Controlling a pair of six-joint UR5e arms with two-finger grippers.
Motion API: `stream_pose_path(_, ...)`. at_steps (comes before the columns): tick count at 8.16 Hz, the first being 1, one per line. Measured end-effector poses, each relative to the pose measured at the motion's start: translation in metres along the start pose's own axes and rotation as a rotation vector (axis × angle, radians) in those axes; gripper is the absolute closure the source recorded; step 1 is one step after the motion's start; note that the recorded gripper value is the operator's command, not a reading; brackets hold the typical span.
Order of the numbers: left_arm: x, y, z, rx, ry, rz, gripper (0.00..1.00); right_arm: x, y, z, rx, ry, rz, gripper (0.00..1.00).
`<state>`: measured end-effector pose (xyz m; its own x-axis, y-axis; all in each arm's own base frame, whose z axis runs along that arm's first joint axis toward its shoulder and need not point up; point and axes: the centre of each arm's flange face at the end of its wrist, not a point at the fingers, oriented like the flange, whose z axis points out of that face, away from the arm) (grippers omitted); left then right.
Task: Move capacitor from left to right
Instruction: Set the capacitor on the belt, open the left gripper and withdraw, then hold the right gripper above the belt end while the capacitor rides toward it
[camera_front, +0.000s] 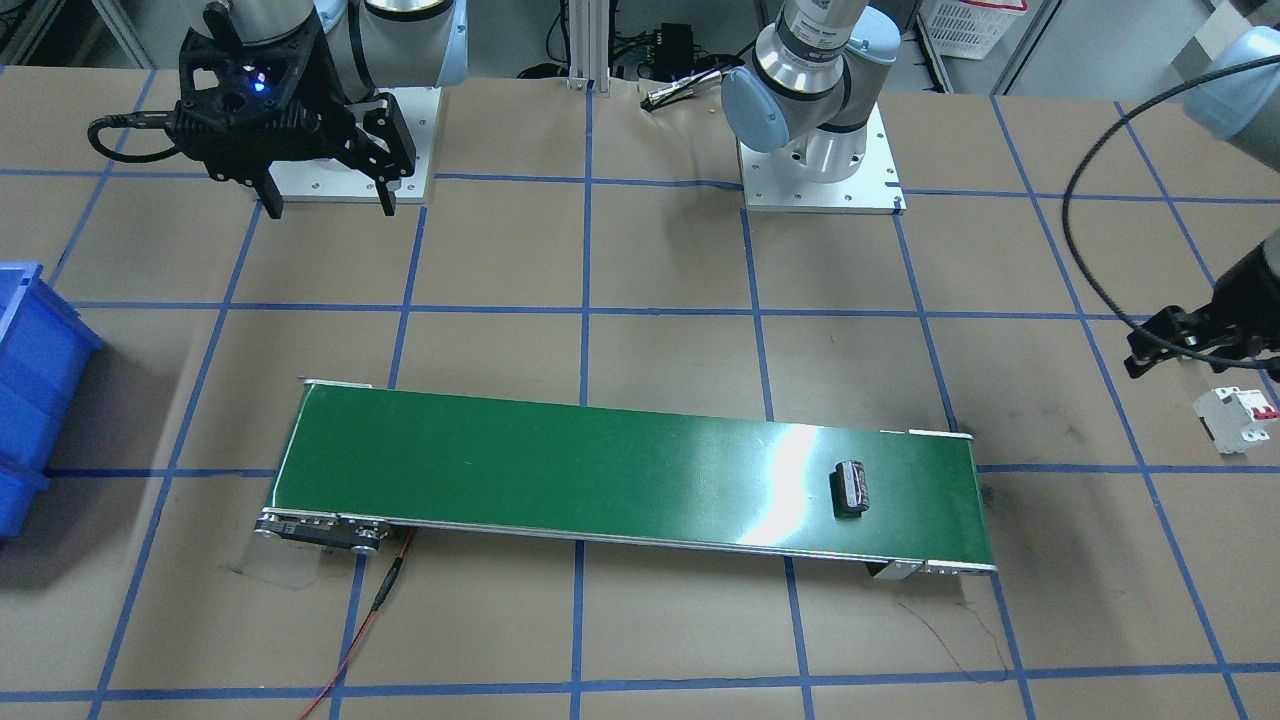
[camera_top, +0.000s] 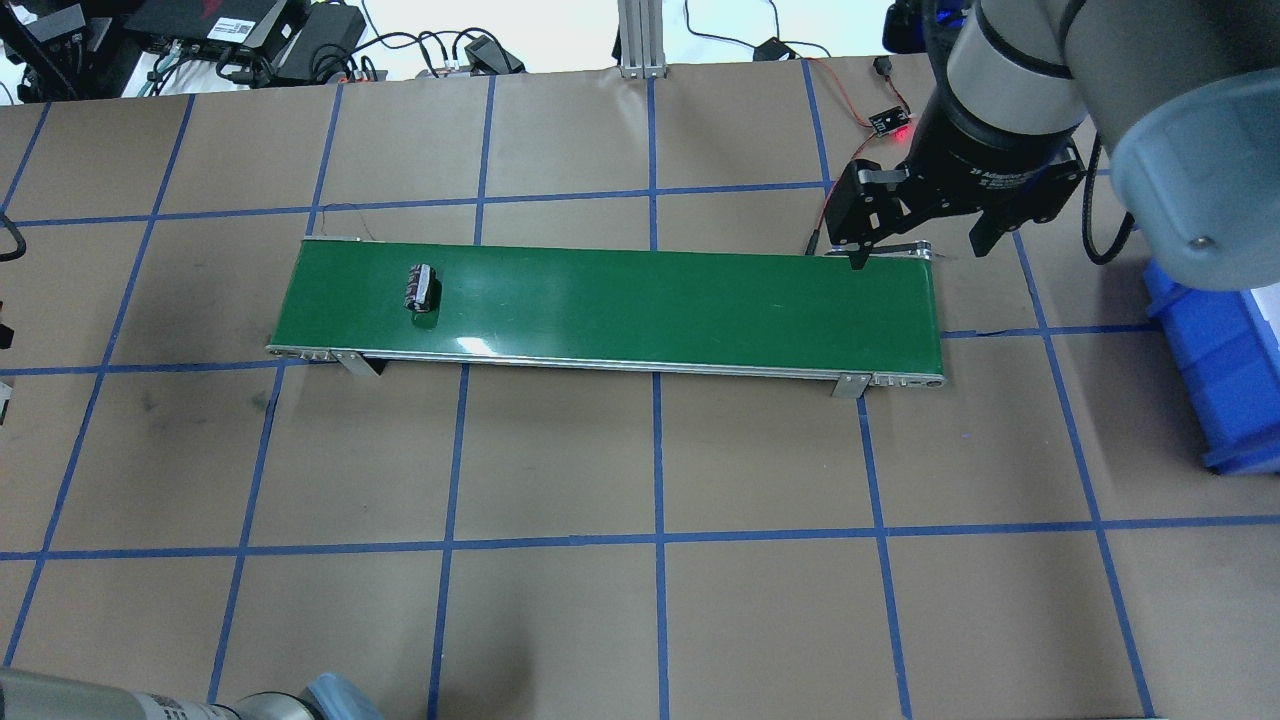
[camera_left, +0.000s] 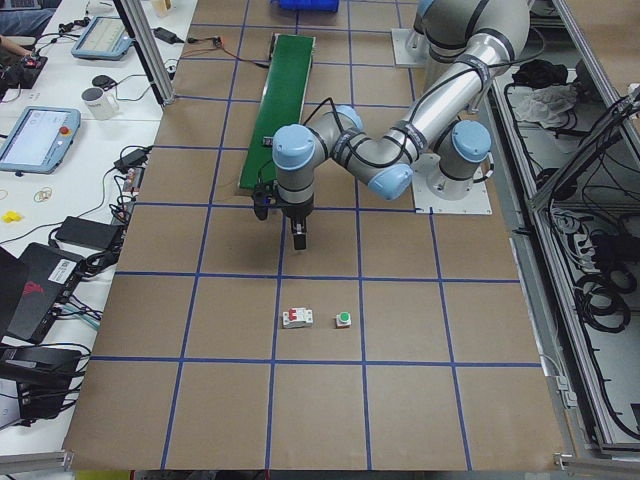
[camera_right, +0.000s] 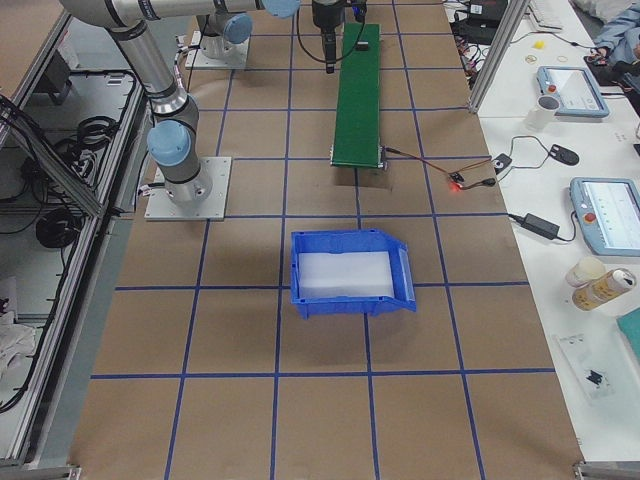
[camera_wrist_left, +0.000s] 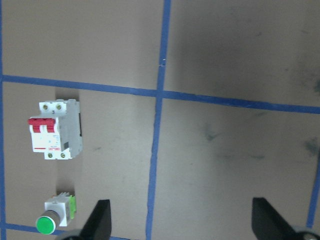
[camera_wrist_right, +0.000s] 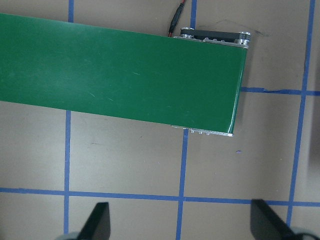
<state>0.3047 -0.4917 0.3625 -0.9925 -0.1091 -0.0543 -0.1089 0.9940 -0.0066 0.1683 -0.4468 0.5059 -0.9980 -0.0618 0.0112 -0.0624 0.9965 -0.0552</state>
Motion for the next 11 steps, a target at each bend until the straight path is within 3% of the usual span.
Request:
stream_pose_path(2,-0.029,0.005,0.005,0.022,-0.032,-0.028,0.0,0.002,-0.014,0.011,0.014,0.01,0.005,0.0)
stream_pose_path(4,-0.01,-0.001,-0.009,0.04,-0.037,-0.07,0.0,0.006,-0.04,0.041,-0.008,0.013,0.012,0.0)
stream_pose_path(7,0.135,-0.023,-0.069,0.114,-0.046,-0.055,0.0,0.021,-0.089,0.106,-0.028,0.008,0.013,0.0)
stream_pose_path(11,0.3,-0.011,-0.113,0.18,-0.02,0.077,0.0,0.062,-0.104,0.17,-0.03,-0.046,0.007,0.0)
